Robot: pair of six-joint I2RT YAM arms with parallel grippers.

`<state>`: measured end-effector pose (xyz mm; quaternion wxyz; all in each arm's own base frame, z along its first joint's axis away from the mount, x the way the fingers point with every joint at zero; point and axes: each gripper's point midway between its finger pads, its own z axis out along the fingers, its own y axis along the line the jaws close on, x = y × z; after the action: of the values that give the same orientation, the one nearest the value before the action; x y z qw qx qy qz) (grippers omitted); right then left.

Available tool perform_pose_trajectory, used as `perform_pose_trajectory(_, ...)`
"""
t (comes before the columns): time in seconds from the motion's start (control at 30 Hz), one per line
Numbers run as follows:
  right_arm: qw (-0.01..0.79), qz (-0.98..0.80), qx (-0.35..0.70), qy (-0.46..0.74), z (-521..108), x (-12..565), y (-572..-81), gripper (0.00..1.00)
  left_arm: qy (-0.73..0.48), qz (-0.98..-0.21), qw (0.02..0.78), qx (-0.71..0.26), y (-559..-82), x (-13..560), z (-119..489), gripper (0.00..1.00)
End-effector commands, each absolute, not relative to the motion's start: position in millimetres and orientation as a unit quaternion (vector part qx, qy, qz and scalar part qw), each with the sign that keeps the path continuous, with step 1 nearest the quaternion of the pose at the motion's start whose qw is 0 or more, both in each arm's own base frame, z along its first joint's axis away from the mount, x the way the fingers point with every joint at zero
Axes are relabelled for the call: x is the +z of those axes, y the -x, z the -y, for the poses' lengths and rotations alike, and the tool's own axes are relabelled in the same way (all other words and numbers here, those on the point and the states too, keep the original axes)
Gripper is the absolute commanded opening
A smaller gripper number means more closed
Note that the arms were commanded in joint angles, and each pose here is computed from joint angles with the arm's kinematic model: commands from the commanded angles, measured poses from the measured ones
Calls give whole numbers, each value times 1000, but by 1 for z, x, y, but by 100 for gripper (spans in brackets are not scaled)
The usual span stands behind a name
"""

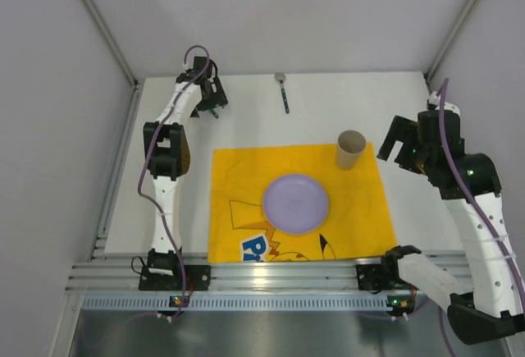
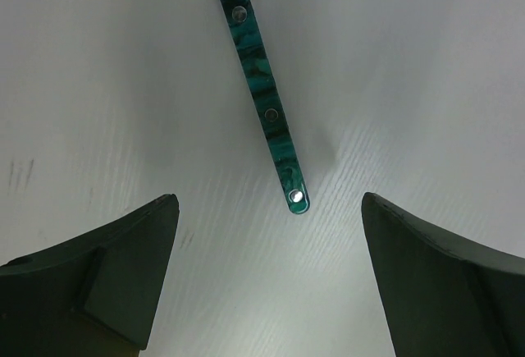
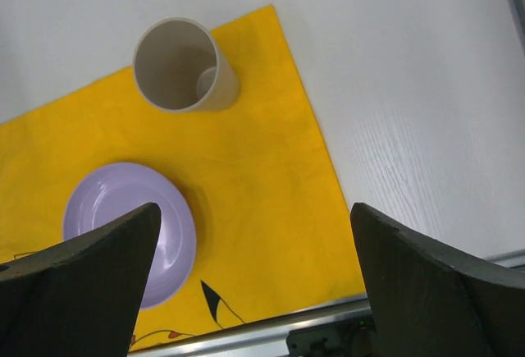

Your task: Set the dinner table for one person

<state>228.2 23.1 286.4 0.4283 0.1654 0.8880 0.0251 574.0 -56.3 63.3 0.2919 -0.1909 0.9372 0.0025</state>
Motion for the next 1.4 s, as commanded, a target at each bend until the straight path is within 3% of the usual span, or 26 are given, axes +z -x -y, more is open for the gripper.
perform_pose_trajectory(0.0,415,-891,26,-183,-23,282,-223,100,207,-912,355,-10,-614,78,53,98)
perform_pose_trajectory(0.27,387,-903,23,-185,-30,274,-244,100,211,-915,344,2,-626,40,49,89)
perform_pose_trajectory(0.37,381,-906,28,-181,-35,273,-252,99,216,-919,330,0,-623,25,45,60)
perform_pose_trajectory(0.4,381,-906,27,-181,-35,273,-253,100,218,-920,326,-6,-622,21,46,43)
perform_pose_trajectory(0.47,379,-907,27,-180,-36,271,-256,100,220,-920,325,-13,-624,19,45,27)
perform_pose_trajectory(0.5,379,-908,29,-179,-37,269,-257,100,222,-919,324,-18,-624,19,45,8)
perform_pose_trajectory(0.53,376,-909,34,-177,-39,268,-257,100,225,-919,324,-19,-624,18,42,0)
perform_pose_trajectory(0.73,377,-910,54,-162,-49,266,-264,100,225,-910,344,-56,-632,47,30,0)
perform_pose_trajectory(0.97,382,-912,77,-128,-58,268,-266,100,191,-883,422,-79,-625,163,31,0)
perform_pose_trajectory(1.0,383,-912,80,-123,-60,269,-266,100,184,-874,442,-88,-617,195,33,0)
perform_pose_trajectory(1.07,385,-911,94,-112,-65,273,-263,100,180,-883,422,-94,-594,191,38,0)
perform_pose_trajectory(1.13,387,-910,106,-104,-68,277,-260,100,155,-875,442,-125,-569,230,52,0)
perform_pose_trajectory(1.17,394,-907,113,-100,-69,282,-256,100,148,-888,418,-125,-551,211,58,0)
perform_pose_trajectory(1.2,395,-906,117,-98,-70,284,-254,100,130,-882,434,-128,-534,235,62,0)
perform_pose_trajectory(1.27,403,-901,134,-90,-74,291,-247,100,109,-903,399,-115,-499,210,76,0)
perform_pose_trajectory(1.33,404,-896,164,-80,-83,298,-239,100,86,-905,401,-110,-462,224,91,0)
perform_pose_trajectory(1.37,404,-895,171,-77,-85,298,-236,100,87,-919,373,-91,-439,198,89,0)
